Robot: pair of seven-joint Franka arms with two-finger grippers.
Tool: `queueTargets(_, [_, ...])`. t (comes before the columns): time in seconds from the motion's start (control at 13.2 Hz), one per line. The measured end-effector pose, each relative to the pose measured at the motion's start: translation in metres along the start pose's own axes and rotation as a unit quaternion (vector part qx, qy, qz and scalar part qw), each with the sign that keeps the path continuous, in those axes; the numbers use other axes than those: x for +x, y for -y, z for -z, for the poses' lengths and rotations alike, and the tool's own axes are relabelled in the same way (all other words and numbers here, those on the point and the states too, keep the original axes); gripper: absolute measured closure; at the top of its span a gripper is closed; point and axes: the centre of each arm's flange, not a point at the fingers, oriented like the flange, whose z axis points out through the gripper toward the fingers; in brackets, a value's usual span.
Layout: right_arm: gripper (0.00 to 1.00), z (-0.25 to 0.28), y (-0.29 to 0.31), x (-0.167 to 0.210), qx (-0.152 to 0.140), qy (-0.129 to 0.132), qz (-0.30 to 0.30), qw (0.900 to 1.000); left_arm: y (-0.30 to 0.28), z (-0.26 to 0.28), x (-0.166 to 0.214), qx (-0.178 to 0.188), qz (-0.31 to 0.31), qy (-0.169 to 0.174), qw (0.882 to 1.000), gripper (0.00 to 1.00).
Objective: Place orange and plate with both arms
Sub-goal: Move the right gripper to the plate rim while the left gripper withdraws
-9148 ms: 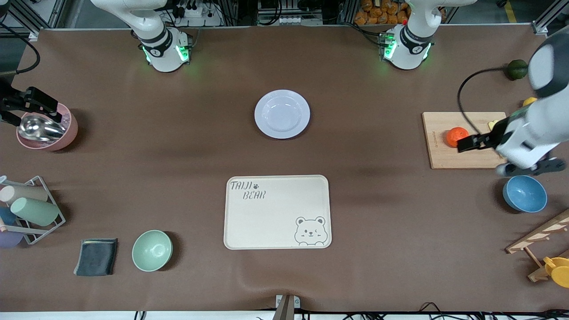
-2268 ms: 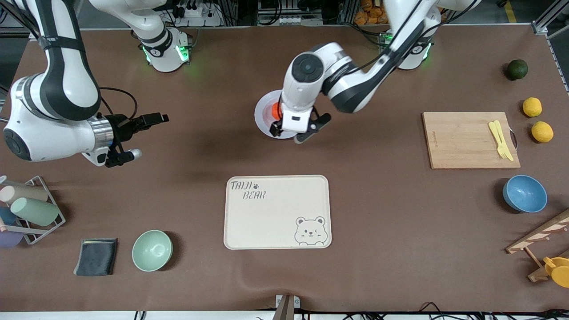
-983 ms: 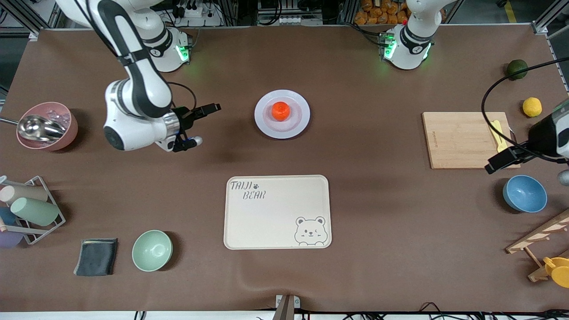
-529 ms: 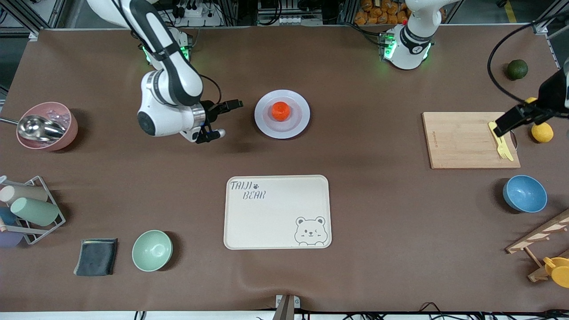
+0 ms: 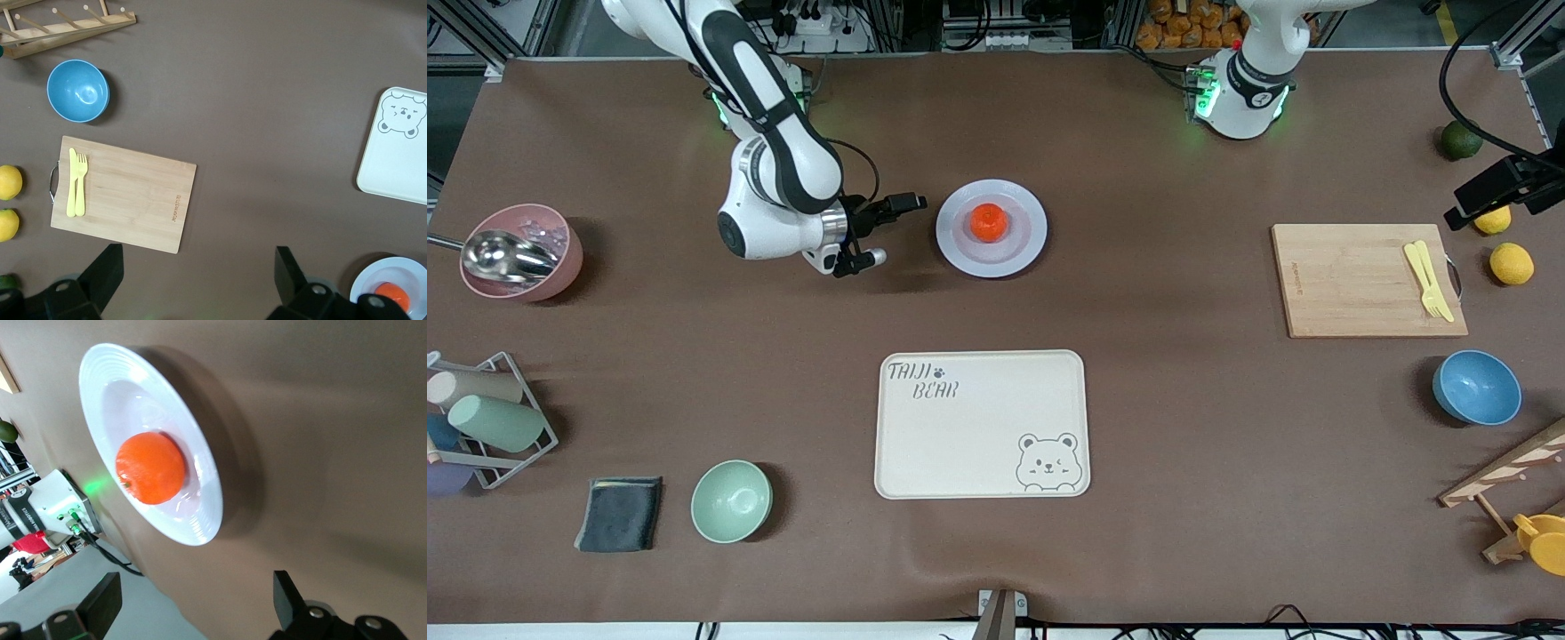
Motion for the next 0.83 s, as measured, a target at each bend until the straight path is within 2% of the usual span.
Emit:
queueTargets(0.3, [0.00, -0.049, 0.012, -0.008, -0.013, -0.024, -0.003, 1.000, -0.007, -0.007, 0.000, 0.001, -0.011, 0.007, 1.000, 0.00])
queueTargets(0.53, [0.00, -0.061, 0.018, -0.013, -0.020, -0.026, 0.008, 0.999, -0.016, -0.014, 0.000, 0.002, -0.019, 0.013, 1.000, 0.00])
queueTargets(0.83, [0.00, -0.060, 0.010, -0.013, -0.001, -0.039, 0.007, 0.999, -0.026, -0.028, 0.008, 0.002, -0.027, 0.018, 0.999, 0.00])
